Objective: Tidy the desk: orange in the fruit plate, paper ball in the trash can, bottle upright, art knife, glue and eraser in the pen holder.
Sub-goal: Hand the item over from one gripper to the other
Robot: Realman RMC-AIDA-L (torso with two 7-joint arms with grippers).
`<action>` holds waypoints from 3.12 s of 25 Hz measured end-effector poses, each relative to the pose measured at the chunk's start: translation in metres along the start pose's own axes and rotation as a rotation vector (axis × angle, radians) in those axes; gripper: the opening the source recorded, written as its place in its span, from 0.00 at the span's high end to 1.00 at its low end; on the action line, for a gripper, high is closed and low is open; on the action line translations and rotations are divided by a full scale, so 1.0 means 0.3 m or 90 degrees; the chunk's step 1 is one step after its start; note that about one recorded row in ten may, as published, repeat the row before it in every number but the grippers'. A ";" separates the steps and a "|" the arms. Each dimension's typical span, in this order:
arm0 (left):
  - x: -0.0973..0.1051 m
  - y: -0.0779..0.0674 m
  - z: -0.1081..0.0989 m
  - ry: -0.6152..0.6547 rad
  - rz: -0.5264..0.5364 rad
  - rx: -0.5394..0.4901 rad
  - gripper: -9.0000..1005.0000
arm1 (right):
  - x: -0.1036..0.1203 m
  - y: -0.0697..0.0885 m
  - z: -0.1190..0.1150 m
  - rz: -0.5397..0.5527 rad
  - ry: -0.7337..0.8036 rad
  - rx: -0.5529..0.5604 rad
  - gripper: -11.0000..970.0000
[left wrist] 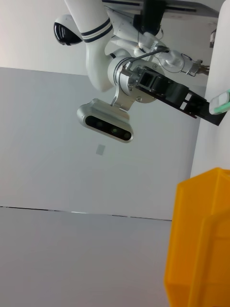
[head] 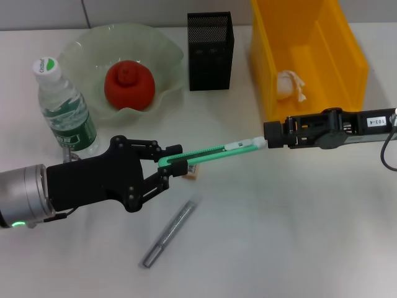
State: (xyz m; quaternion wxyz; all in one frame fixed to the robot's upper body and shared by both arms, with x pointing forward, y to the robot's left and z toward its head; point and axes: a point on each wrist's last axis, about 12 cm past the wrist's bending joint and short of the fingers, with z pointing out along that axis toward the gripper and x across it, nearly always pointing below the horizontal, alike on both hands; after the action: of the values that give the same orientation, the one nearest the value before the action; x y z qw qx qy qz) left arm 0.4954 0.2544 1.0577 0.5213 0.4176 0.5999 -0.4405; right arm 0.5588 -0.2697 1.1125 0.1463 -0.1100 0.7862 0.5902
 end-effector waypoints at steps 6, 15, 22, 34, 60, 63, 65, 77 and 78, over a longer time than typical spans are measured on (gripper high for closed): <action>-0.004 -0.001 0.008 -0.011 -0.003 0.001 0.79 | -0.001 0.014 0.008 -0.007 0.000 -0.022 0.37; -0.006 -0.007 0.019 -0.026 -0.009 0.006 0.78 | -0.001 0.020 0.020 -0.006 0.007 -0.030 0.37; -0.014 -0.012 0.022 -0.040 -0.004 0.015 0.78 | -0.003 0.027 0.028 -0.009 0.013 -0.039 0.38; -0.017 -0.023 0.025 -0.063 0.010 0.019 0.78 | -0.003 0.036 0.048 -0.012 0.021 -0.053 0.38; 0.005 -0.043 0.029 -0.065 0.062 0.013 0.78 | -0.007 0.039 0.059 -0.007 0.027 -0.053 0.58; 0.006 -0.042 0.029 -0.064 0.065 0.012 0.78 | -0.005 0.039 0.059 -0.006 0.028 -0.053 0.59; 0.009 -0.046 0.032 -0.065 0.072 0.012 0.78 | -0.004 0.038 0.058 -0.005 0.028 -0.053 0.59; 0.020 -0.057 0.034 -0.069 0.104 0.006 0.78 | 0.001 0.037 0.055 -0.006 0.028 -0.054 0.65; 0.020 -0.057 0.034 -0.069 0.104 0.006 0.78 | 0.002 0.038 0.054 -0.006 0.029 -0.055 0.66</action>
State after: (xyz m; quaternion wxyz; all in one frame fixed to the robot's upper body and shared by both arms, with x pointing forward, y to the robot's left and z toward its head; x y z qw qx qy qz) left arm 0.4809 0.2403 1.0527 0.5850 0.4430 0.5328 -0.4215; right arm 0.5560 -0.2509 1.1182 0.1264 -0.1335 0.7627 0.6200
